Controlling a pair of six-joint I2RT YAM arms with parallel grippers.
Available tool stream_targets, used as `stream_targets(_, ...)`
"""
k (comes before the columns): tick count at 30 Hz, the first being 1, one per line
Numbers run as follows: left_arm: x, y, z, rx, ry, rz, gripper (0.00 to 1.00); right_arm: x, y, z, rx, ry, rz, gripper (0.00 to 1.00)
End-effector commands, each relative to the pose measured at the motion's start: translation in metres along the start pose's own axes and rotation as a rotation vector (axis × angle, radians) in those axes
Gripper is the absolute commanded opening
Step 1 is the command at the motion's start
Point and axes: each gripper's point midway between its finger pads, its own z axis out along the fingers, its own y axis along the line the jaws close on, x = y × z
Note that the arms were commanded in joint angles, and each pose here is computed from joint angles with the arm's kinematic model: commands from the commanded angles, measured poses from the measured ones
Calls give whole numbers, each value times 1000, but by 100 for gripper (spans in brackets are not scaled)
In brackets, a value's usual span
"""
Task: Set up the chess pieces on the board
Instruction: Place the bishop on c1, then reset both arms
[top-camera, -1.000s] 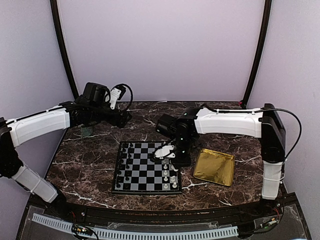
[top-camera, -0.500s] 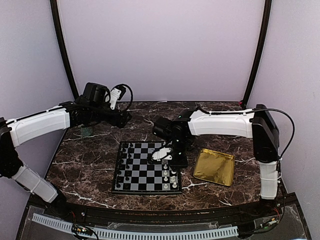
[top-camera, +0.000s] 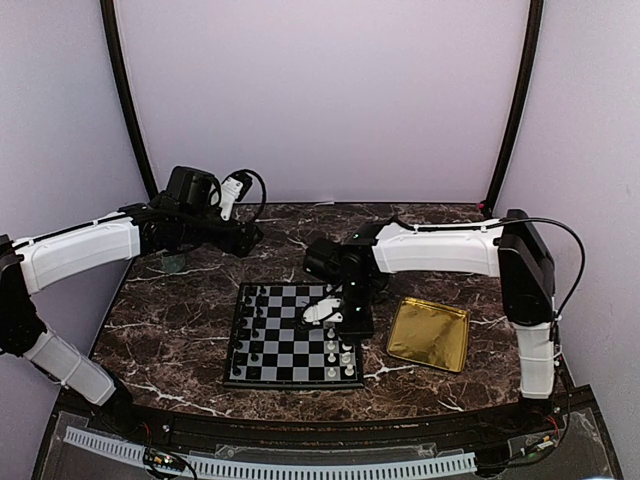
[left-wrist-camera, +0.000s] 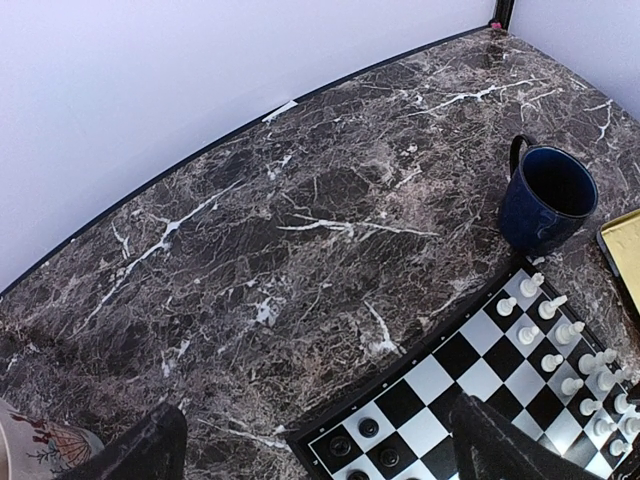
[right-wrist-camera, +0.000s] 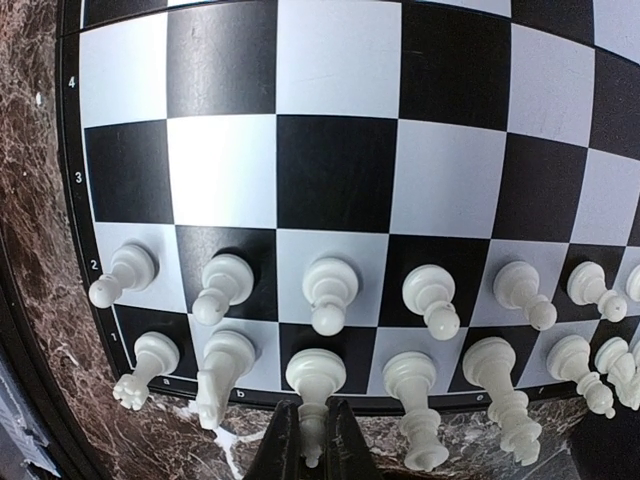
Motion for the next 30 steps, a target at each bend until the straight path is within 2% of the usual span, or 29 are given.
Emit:
stream_targets(1, -8, -2, -9, 11, -38, 10, 94, -8, 2, 1, -9, -15, -21, 8)
stream_targets(7, -6, -2, -8, 13, -33, 10, 94, -8, 0, -3, 8, -17, -19, 14)
stream_targets(10, -6, -2, -8, 12, -34, 10, 94, -9, -1, -12, 26, -31, -19, 21)
stream_targets(17, -6, -2, -7, 7, -29, 15, 94, -12, -5, -48, 85, -78, -16, 26)
stream_targets(25, -18, 5, -20, -28, -77, 40, 94, 6, -14, -116, 176, -222, 33, 28)
stream_targets(30, -32, 11, -38, -57, -128, 54, 94, 50, -55, -162, 295, -382, 190, 32)
